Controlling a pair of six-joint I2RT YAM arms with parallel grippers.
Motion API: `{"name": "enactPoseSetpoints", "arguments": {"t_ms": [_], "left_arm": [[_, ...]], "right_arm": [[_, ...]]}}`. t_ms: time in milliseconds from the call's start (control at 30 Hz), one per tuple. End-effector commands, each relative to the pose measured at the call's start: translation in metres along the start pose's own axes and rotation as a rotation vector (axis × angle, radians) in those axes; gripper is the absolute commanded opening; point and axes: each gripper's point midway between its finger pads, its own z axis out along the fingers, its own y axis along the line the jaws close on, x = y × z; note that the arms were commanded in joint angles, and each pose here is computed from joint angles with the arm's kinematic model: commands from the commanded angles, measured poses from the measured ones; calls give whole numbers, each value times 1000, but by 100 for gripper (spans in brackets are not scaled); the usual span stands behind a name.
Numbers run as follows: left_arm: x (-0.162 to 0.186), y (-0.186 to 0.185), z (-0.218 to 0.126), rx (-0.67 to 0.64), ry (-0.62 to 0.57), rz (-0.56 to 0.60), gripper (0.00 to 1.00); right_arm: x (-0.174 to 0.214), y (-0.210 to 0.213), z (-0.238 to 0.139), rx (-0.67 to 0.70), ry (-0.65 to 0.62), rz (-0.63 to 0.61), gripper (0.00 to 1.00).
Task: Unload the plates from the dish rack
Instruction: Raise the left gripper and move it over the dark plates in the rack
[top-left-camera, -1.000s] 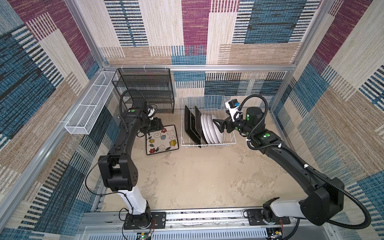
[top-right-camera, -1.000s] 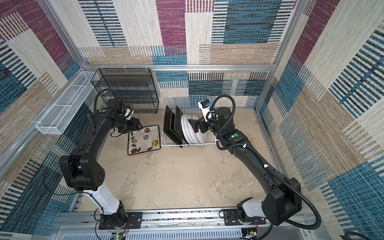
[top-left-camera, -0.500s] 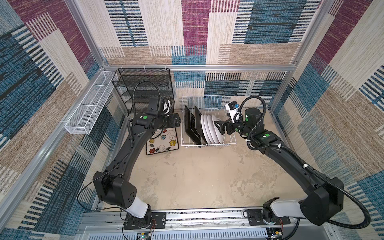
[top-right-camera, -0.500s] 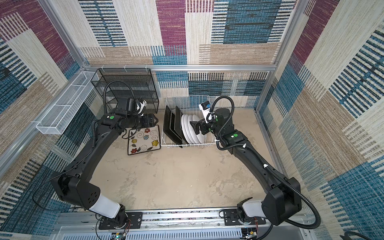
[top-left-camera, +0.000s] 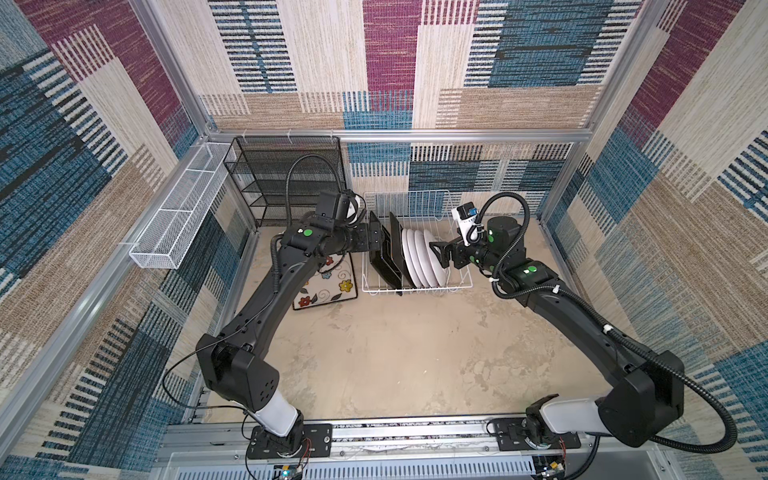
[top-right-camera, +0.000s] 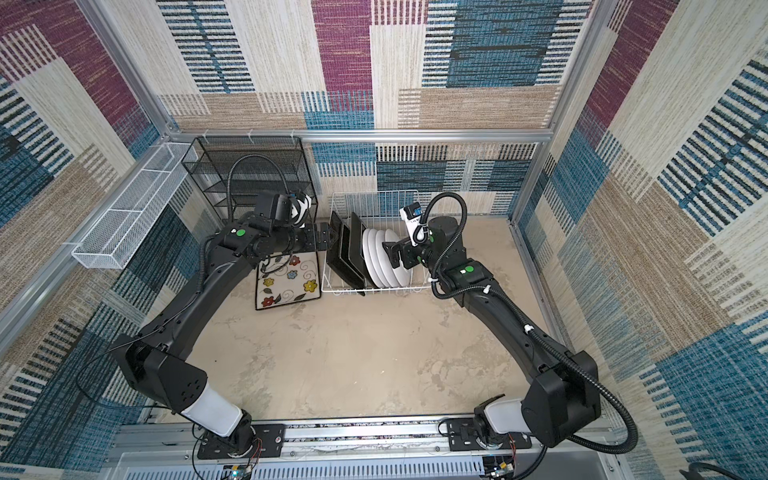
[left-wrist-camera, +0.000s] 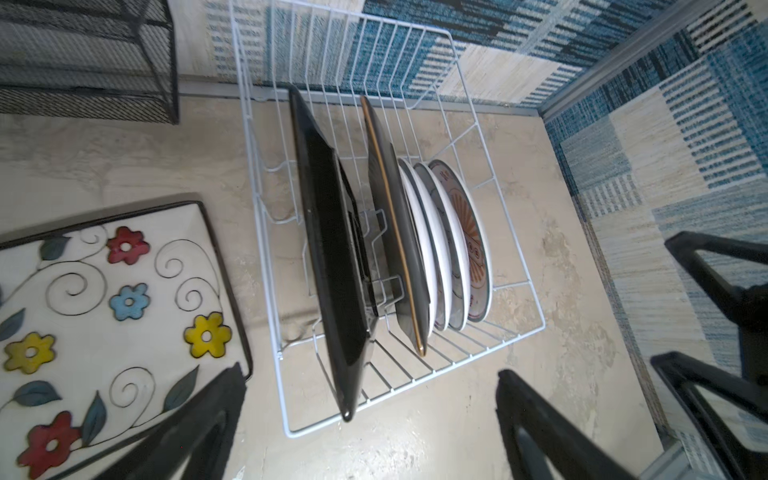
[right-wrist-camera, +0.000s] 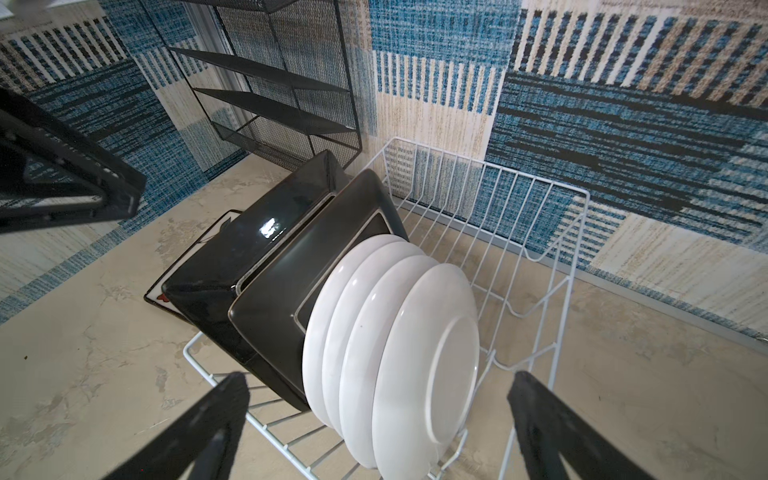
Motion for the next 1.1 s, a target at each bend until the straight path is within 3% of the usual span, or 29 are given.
{"name": "enactPoseSetpoints", "arguments": {"t_ms": [0,267,667,1067], "left_arm": [[9,-9,15,20,43,-25,94],[18,-6,40,-19,104,-68,84],[5,6,51,-104,120,-3,62],[-6,13,39,-152,103,19,59]], "right_arm": [[-10,-3,1,20,-33,11,100],[-5,-3,0,18,-23,23,100],[-2,-1,1,3,-19,22,100],[0,0,0,-3,-18,30,100]]}}
